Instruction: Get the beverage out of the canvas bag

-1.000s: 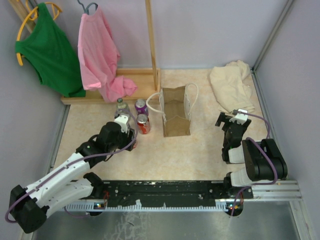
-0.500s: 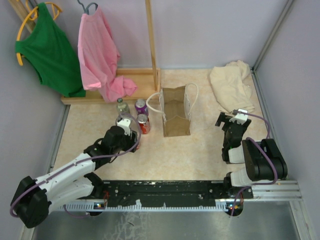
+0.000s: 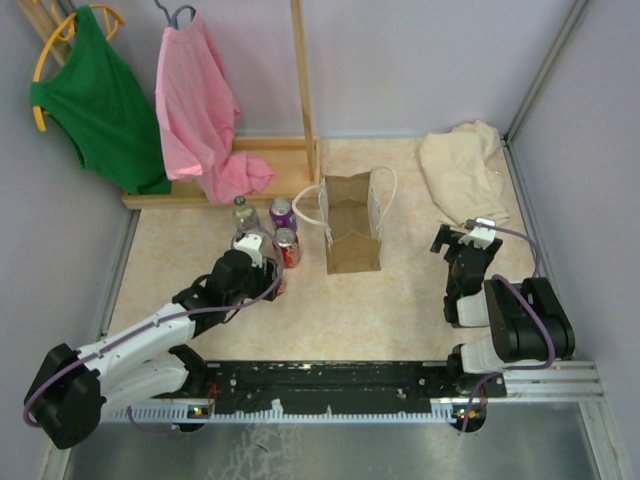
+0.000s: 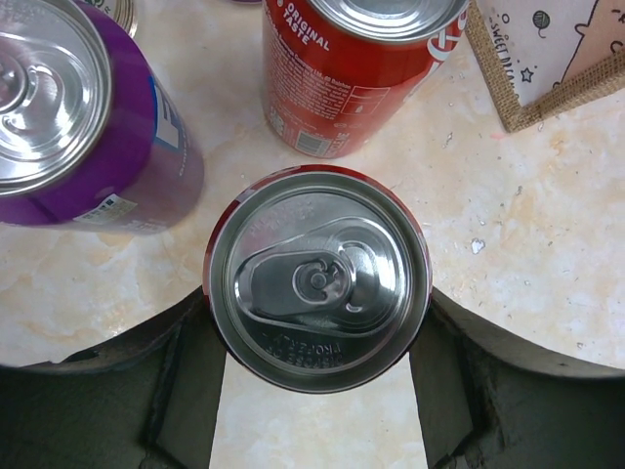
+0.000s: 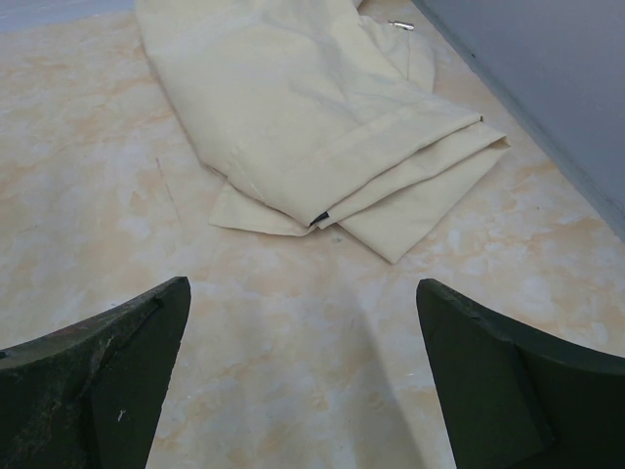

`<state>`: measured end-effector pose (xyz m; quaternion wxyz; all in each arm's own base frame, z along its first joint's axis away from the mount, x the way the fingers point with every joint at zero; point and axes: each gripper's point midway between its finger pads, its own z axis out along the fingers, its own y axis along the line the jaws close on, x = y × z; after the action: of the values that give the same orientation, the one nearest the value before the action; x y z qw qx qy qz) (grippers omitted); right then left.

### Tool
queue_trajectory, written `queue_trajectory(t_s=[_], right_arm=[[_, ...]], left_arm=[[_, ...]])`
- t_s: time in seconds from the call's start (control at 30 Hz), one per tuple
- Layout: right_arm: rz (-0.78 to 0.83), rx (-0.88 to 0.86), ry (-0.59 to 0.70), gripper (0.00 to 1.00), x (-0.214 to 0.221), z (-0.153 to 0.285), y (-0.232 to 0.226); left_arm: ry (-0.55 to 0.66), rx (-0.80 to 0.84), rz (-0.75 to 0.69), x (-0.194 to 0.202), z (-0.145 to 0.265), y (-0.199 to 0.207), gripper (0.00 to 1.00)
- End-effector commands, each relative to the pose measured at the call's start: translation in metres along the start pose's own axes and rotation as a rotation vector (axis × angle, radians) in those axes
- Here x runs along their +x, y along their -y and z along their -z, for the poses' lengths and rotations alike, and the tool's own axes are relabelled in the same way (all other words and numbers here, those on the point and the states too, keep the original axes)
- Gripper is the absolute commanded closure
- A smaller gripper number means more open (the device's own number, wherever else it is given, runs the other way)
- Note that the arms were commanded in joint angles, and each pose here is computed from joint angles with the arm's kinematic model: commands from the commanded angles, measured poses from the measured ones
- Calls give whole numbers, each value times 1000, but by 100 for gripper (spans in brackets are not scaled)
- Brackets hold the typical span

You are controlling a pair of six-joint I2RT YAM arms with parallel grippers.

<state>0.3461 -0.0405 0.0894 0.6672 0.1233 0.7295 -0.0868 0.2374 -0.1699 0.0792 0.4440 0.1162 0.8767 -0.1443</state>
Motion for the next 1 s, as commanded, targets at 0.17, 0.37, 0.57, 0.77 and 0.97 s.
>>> queue_trajectory(t_s=[0.17,0.37,0.57,0.77,0.97], right_arm=[[-24,1,63,1,-20,-7,-4],[-23,1,63,1,-20,-7,-4],[-23,2,62,1,-19,-6,-4],[-9,-33,62,1,-19,-7,-10],[-3,-47,58,1,-19,-7,-12]], left_arm=[[-49,29,43,-3,12,13,0],[-29,43,65,-17,23,21,0],[97,63,83,-58,48,27,0],[224,22,66,-102,70,20,0],[400,-104,24,-145,85,-3,0]])
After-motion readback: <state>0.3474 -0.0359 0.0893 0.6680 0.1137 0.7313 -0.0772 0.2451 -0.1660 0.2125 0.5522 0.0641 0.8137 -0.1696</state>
